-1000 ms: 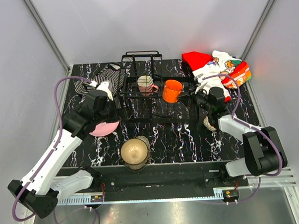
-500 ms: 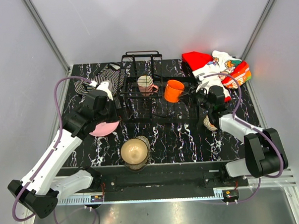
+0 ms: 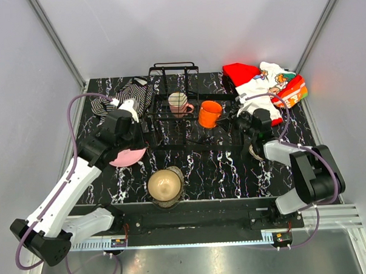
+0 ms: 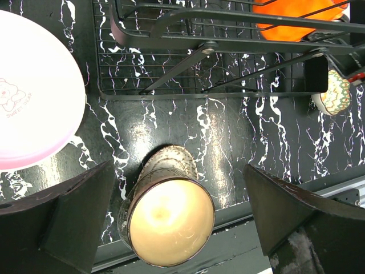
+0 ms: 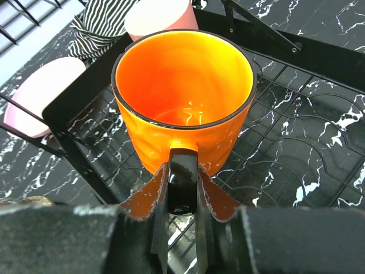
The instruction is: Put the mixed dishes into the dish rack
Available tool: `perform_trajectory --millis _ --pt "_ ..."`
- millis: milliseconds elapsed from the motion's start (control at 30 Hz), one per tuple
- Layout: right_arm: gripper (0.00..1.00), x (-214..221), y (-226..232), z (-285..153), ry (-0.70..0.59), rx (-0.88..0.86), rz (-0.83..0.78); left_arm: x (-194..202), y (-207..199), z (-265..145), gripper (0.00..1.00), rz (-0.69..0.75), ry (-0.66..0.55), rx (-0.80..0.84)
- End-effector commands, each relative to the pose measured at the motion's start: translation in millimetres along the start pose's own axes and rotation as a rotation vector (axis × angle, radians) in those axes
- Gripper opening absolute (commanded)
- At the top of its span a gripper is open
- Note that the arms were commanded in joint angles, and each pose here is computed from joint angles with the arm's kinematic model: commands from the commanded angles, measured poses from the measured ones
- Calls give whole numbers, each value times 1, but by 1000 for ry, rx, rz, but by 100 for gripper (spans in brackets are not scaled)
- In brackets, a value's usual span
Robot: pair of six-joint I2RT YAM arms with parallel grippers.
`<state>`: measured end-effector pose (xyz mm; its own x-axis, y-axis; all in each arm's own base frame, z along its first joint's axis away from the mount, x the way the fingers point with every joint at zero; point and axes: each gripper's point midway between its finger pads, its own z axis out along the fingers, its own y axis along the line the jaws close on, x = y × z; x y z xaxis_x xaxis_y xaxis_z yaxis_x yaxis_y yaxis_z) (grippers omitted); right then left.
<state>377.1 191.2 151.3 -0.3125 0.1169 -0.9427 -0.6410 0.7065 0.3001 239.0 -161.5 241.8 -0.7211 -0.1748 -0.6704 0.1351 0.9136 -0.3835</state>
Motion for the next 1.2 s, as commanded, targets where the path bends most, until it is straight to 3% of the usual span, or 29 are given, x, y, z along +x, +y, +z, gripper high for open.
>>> perform_trajectory --millis 0,433,1167 --pt "0 -48 17 11 -178 -92 -160 -18 -9 1 99 5 -55 28" --pt "0 -36 34 30 -186 -91 -363 -20 -6 1 99 21 -58 16" --pt "0 -18 52 65 -193 -153 -431 -26 2 -6 99 44 -65 -4"
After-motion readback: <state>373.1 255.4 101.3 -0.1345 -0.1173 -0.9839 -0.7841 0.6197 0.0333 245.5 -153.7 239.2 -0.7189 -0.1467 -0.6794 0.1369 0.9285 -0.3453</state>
